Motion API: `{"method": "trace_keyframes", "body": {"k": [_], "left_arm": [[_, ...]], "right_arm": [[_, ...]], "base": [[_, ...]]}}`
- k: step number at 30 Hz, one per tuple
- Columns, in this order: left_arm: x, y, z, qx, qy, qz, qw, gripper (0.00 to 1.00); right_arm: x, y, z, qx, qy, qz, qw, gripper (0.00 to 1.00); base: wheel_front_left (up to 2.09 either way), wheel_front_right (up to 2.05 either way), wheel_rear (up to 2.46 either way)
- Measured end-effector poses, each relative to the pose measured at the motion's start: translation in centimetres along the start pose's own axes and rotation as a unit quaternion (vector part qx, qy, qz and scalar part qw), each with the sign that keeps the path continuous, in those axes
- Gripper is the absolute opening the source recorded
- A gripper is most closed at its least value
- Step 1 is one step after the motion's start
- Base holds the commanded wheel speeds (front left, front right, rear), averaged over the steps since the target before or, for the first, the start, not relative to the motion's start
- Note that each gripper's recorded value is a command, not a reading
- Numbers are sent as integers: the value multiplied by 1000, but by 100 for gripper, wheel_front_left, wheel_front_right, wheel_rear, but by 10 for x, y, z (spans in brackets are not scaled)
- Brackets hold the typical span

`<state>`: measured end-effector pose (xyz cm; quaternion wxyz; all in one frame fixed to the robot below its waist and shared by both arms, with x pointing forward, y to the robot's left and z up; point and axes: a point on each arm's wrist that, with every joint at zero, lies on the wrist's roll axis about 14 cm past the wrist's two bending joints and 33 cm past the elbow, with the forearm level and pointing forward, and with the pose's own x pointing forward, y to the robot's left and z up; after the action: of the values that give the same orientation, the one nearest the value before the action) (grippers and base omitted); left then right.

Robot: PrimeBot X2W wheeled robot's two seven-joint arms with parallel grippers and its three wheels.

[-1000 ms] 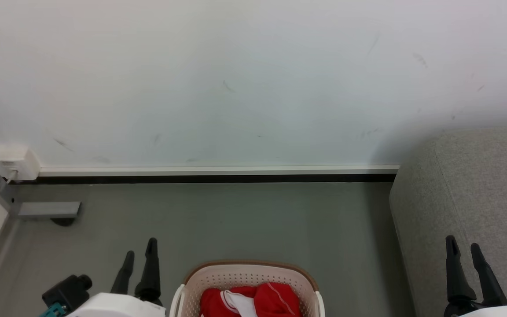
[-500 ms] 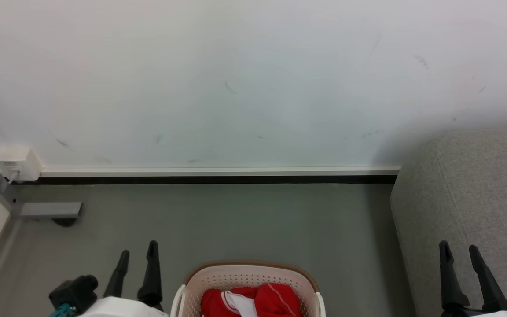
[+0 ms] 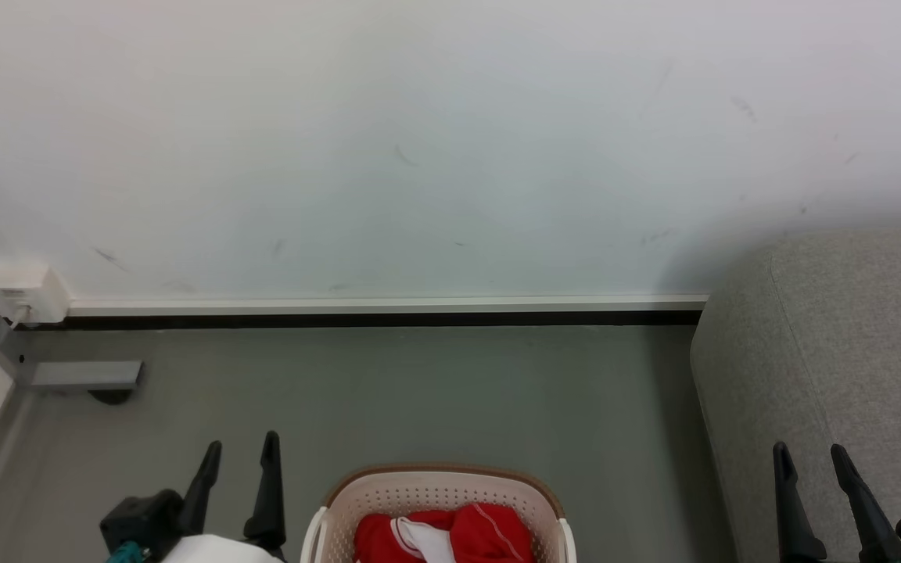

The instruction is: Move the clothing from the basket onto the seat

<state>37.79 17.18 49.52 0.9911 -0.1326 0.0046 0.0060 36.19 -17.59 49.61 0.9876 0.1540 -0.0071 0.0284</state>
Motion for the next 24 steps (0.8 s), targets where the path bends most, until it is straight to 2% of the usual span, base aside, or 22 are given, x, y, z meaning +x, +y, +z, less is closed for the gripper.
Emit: {"method": "trace_keyframes", "body": {"k": [24], "left_arm": [[-9, 8, -5, 106, -6, 0, 994, 100]], "right_arm": [[-6, -1, -1, -73, -6, 9, 997, 100]], "base": [[0, 0, 0]]}}
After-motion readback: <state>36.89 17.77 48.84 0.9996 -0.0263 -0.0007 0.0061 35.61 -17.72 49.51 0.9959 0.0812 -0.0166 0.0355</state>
